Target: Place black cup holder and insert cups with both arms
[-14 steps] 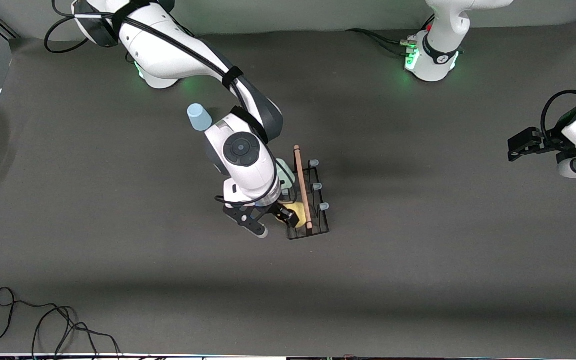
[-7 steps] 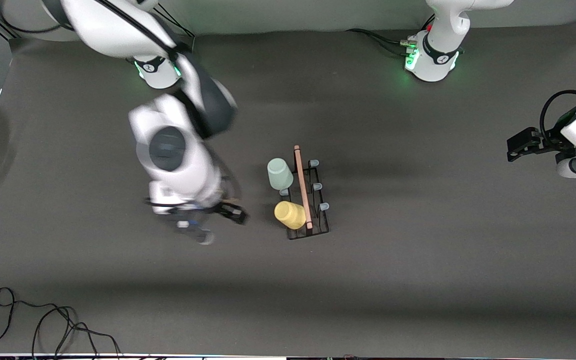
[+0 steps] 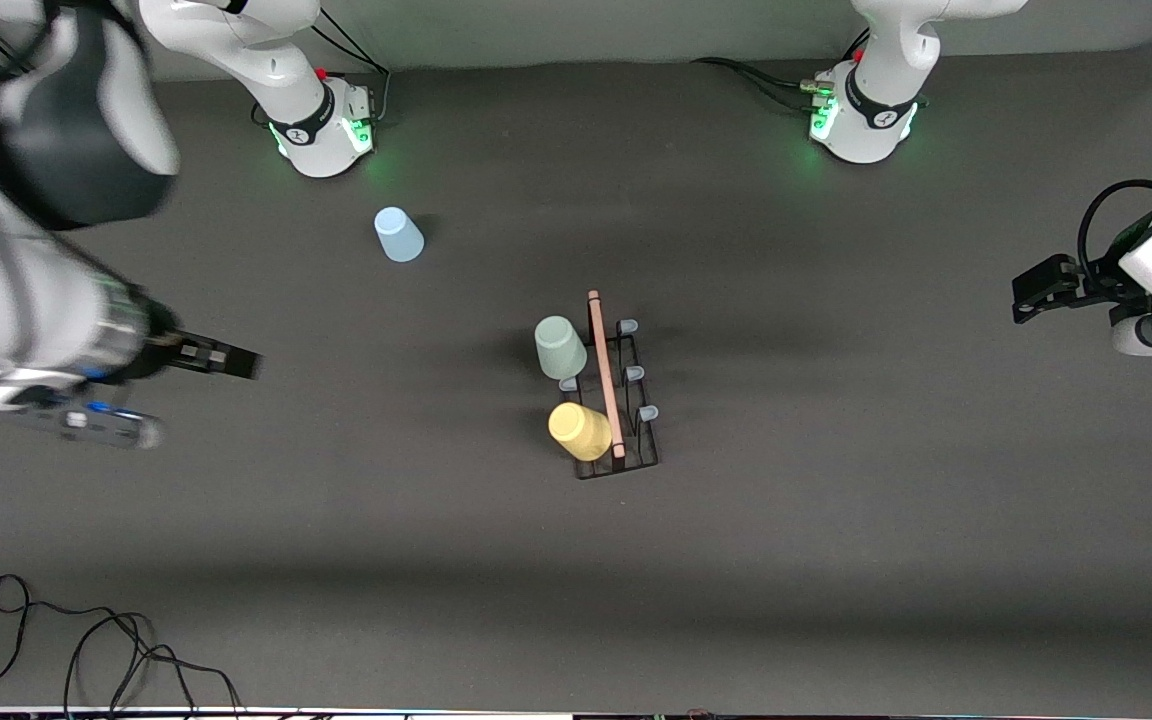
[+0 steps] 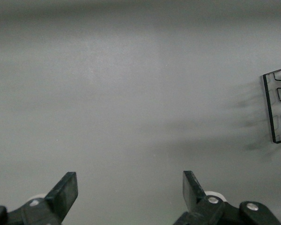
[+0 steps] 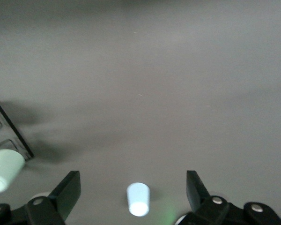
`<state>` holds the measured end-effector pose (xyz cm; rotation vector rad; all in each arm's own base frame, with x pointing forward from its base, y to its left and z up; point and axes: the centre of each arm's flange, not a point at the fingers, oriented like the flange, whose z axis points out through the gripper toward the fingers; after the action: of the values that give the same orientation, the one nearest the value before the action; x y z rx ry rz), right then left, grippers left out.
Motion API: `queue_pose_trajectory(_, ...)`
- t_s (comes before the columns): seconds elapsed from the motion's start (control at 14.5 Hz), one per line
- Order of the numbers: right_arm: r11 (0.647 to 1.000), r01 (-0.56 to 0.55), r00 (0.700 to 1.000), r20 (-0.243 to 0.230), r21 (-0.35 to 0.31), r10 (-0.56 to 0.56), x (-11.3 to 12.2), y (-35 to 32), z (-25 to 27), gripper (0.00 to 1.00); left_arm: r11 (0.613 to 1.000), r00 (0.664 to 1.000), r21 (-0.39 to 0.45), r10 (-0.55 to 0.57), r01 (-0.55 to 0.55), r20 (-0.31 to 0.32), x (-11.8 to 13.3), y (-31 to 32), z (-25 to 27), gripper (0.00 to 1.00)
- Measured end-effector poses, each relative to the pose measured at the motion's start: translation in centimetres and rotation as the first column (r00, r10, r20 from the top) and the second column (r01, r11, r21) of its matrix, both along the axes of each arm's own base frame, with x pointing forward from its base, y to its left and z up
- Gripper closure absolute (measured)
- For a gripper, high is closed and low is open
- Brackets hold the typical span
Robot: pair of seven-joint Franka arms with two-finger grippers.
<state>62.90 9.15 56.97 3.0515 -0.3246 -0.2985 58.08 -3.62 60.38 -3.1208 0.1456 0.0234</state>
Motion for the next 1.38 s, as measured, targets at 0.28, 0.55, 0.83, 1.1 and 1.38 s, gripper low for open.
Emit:
queue_pose_trajectory(0.28, 1.000, -0.005, 1.000, 0.030, 0.025, 0.004, -1.0, -7.8, 3.1, 0.00, 1.000, 1.000, 0.000, 0.000, 0.000, 0.000, 0.0, 0.0, 0.0, 0.00)
queue_pose_trajectory(0.55, 0.996, -0.078, 0.997, 0.030, 0.031, 0.078, -1.8, -12.5, 3.0, 0.00, 1.000, 1.000, 0.000, -0.001, 0.001, 0.001, 0.0, 0.0, 0.0, 0.00)
queue_pose_trajectory(0.83, 0.996, -0.091, 0.989, 0.122, 0.024, 0.088, -2.8, -13.9, 1.5, 0.00, 1.000, 1.000, 0.000, -0.001, 0.001, 0.006, 0.1, -0.1, 0.1, 0.00)
queue_pose_trajectory(1.1, 0.994, -0.107, 0.979, 0.176, 0.023, 0.102, -5.7, -13.3, 0.4, 0.00, 1.000, 1.000, -0.001, -0.001, 0.001, 0.012, 0.1, -0.1, 0.1, 0.00)
queue_pose_trajectory(1.38, 0.991, -0.134, 0.976, 0.171, -0.010, 0.134, -6.6, -12.8, 0.8, 0.00, 1.000, 1.000, -0.001, -0.001, 0.001, 0.018, 0.2, -0.1, 0.2, 0.00)
